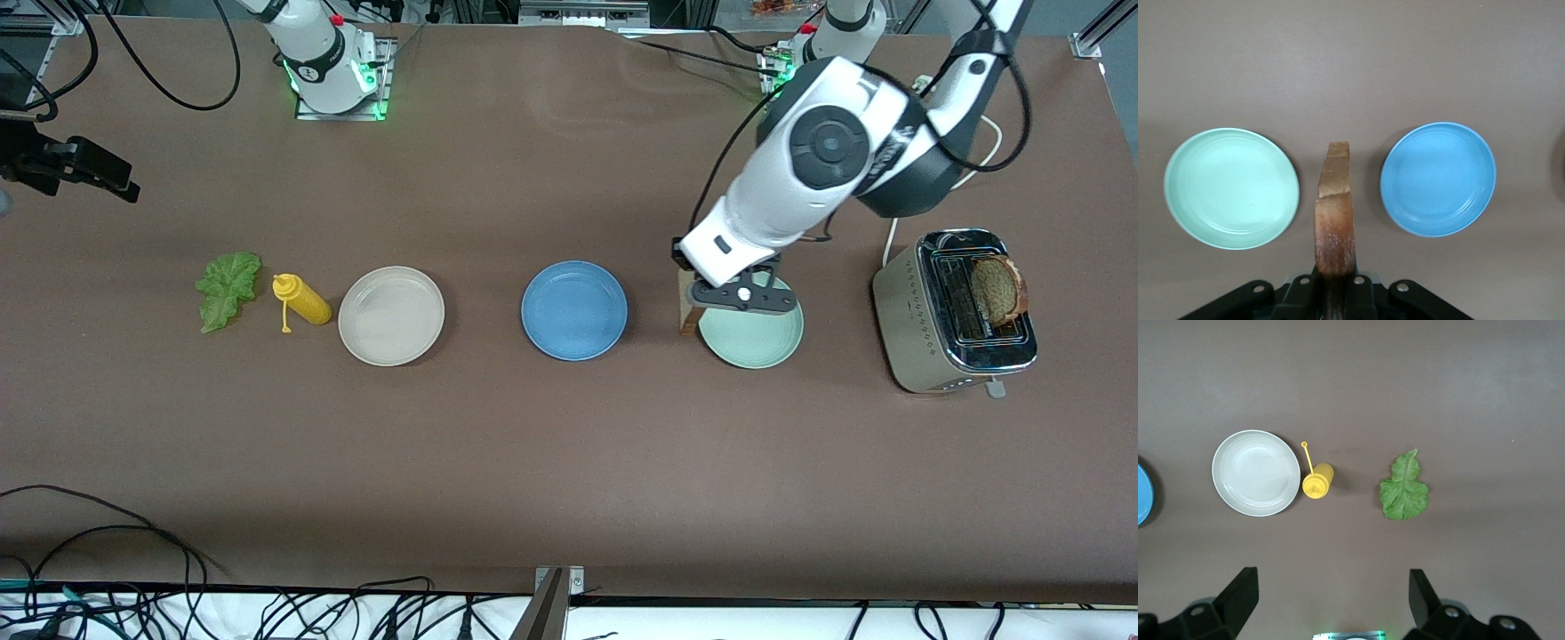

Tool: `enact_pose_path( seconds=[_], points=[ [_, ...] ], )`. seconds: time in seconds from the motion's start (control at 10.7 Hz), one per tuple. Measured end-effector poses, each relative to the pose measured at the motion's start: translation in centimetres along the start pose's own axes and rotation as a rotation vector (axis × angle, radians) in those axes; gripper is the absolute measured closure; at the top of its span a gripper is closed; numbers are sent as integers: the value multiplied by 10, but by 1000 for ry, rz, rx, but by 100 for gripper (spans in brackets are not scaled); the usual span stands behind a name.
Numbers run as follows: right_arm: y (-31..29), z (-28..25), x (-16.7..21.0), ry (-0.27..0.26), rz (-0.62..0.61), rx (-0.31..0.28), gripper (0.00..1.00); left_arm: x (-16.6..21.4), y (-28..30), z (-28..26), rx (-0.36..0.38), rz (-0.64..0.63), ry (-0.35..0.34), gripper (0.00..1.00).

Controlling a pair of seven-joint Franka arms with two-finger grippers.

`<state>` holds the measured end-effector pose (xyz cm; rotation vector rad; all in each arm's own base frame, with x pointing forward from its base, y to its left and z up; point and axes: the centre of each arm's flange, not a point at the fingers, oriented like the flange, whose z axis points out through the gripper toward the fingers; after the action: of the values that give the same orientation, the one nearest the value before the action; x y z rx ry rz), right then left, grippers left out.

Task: Make sandwich in blue plate with both arms
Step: 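Carry the bread slice over the blue plate with the left gripper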

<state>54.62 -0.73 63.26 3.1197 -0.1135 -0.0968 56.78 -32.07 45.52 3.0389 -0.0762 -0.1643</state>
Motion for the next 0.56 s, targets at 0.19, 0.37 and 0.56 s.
enact_pose_path(
  seconds=[0.19,0.37,0.56],
  points=[
    [0,3,2,-5,0,-1,0,0,40,18,-1,-56,13,90],
    [-1,8,6,-10,-1,-1,0,-1,68,37,-36,-109,14,90],
    [-2,14,10,-18,-1,-3,0,-2,85,58,-65,-125,-5,90]
  ],
)
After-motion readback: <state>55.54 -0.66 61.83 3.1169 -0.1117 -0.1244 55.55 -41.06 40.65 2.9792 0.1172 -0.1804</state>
